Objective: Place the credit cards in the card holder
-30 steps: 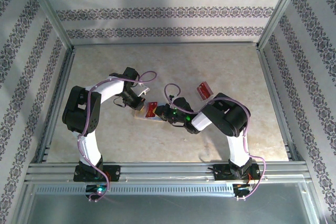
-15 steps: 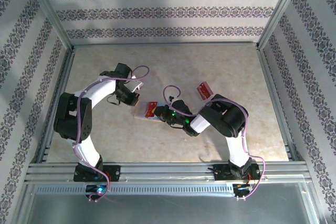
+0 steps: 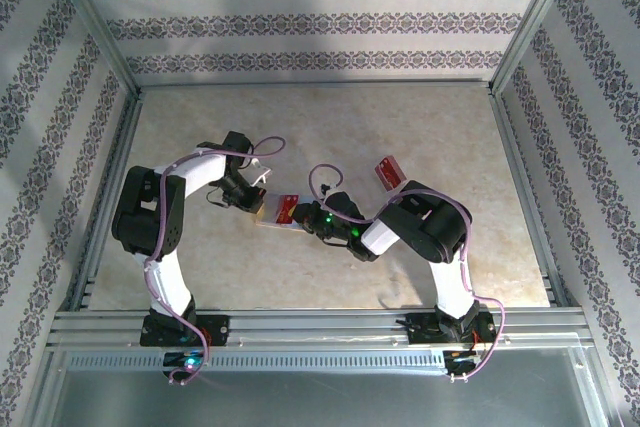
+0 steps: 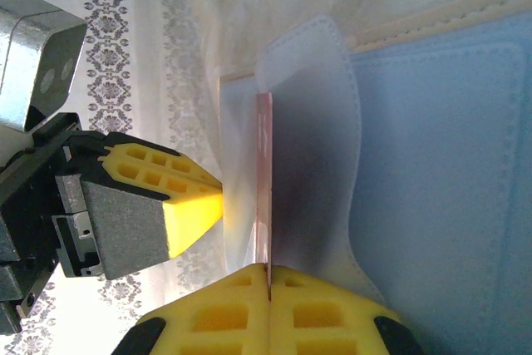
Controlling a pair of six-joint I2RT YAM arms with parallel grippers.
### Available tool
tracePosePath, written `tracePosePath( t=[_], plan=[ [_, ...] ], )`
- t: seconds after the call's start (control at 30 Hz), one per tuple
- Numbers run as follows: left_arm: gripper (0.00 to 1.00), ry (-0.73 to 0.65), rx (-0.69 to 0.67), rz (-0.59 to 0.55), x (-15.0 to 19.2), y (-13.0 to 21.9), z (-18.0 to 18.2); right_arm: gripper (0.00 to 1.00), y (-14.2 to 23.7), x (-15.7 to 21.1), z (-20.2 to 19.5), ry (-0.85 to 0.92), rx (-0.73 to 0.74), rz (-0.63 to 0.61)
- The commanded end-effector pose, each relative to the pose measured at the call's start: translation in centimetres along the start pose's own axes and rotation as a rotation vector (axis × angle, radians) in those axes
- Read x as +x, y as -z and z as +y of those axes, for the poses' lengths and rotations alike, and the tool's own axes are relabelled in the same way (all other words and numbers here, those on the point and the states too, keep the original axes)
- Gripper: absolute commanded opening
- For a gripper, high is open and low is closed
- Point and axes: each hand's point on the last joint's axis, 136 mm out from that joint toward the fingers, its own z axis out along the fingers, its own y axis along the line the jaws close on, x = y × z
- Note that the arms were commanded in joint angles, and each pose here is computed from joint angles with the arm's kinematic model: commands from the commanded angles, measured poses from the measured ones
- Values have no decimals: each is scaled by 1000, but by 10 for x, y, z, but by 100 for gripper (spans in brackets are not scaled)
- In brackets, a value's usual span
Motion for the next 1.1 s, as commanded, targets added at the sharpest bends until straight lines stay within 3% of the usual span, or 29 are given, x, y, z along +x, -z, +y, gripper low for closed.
tracePosePath(
  t=[0.0, 1.07],
  plan=[
    [2, -8, 30, 28, 5, -9, -11, 2, 1, 12, -26, -23, 94, 17],
    [3, -47, 18, 30, 5, -13, -20, 2, -15, 23, -37, -31, 160, 94]
  ],
)
